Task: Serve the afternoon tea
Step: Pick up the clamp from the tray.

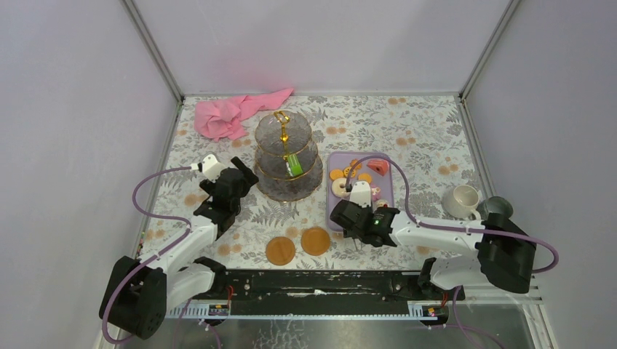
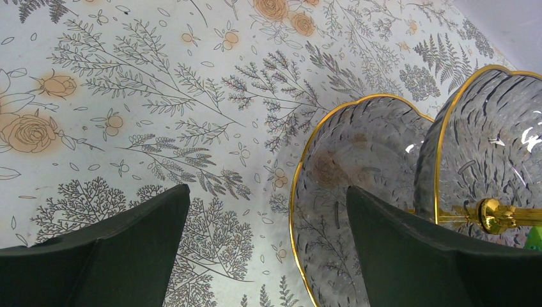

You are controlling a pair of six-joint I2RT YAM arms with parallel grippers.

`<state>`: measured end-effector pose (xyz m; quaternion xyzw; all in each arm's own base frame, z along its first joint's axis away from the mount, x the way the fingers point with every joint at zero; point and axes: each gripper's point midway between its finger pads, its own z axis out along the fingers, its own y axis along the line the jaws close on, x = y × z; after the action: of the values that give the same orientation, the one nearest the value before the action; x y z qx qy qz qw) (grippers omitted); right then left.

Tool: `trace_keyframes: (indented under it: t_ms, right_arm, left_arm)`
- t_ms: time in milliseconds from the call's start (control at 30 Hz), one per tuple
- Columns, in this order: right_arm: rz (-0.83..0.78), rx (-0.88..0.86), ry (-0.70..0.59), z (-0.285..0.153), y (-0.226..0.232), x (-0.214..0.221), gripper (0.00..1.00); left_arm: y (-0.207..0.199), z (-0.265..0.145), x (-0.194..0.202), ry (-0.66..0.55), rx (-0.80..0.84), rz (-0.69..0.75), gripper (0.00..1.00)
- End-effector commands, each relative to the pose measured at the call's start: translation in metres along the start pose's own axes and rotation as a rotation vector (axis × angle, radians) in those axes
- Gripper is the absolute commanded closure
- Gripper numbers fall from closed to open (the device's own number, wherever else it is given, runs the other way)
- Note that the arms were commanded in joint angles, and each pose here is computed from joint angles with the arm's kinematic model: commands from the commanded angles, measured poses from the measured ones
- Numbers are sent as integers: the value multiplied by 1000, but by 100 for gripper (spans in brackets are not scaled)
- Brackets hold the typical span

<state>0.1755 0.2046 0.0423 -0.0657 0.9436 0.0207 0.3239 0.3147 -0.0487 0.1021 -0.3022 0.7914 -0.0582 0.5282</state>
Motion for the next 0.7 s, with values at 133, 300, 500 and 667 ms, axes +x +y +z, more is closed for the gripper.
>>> trace_keyframes:
  t_ms: [133, 300, 500, 667]
  right_arm:
    - [-37, -53, -72, -32, 13, -47, 51]
    - [-67, -73, -54, -31, 20, -62, 50]
    - [-94, -85, 11, -21, 24, -78, 49]
    - [-126, -98, 71, -14, 29, -88, 49]
  left_arm:
    - [-3, 1, -9, -48, 5, -14, 0]
    - [-3, 0, -10, -48, 9, -17, 0]
    - [-5, -2, -12, -52, 17, -25, 0]
    - [-7, -3, -14, -55, 26, -33, 0]
